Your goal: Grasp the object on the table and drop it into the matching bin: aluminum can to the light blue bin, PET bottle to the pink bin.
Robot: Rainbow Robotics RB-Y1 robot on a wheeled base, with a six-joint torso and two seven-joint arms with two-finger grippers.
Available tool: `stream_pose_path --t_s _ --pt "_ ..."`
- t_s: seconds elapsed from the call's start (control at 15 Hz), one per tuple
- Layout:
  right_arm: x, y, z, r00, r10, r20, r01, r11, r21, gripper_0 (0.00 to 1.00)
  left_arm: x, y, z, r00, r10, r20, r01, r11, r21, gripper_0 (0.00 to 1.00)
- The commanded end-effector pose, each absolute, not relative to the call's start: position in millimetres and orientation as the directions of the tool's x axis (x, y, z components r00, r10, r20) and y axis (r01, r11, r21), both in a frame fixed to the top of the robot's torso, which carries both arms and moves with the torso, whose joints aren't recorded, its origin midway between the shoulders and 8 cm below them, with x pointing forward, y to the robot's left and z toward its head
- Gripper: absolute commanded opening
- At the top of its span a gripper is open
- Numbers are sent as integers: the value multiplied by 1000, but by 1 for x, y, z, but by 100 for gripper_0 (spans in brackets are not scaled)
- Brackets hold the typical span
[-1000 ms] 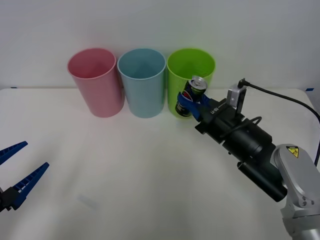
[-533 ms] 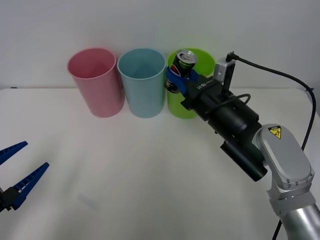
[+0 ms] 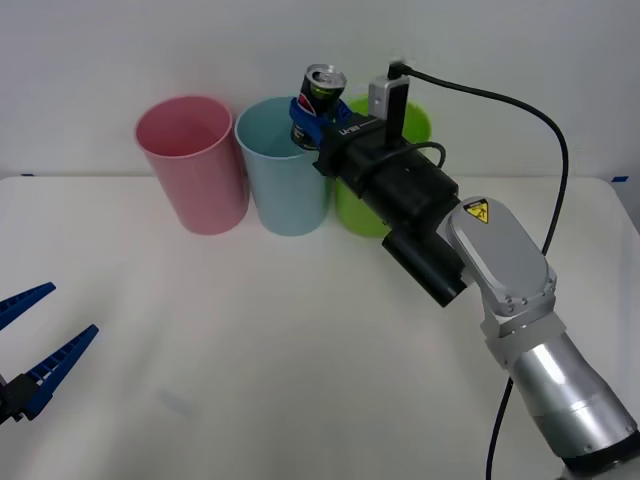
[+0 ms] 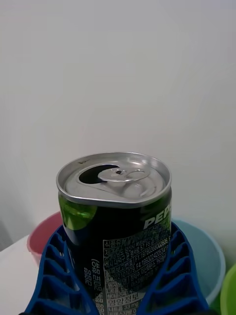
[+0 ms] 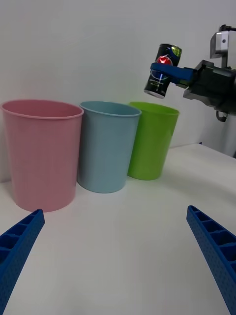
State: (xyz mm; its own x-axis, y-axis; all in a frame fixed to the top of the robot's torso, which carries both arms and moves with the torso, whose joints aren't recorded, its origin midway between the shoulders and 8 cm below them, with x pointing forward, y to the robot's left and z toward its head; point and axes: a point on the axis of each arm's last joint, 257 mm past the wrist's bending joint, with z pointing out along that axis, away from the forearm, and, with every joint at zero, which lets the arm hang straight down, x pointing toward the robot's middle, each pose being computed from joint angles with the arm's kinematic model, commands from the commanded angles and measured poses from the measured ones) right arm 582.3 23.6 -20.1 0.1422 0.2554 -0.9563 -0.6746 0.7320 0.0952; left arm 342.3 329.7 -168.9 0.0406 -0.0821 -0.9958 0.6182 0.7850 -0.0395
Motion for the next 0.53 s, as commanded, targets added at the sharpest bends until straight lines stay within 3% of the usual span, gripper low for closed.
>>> stream_pose_path --t_s 0.07,0.53 --pt "604 40 -13 147 248 -958 -646 757 97 0 342 330 -169 41 -82 -996 618 785 -39 100" --pt "651 65 -8 143 202 -969 -540 837 95 0 342 330 -169 41 -82 -996 618 785 -39 100"
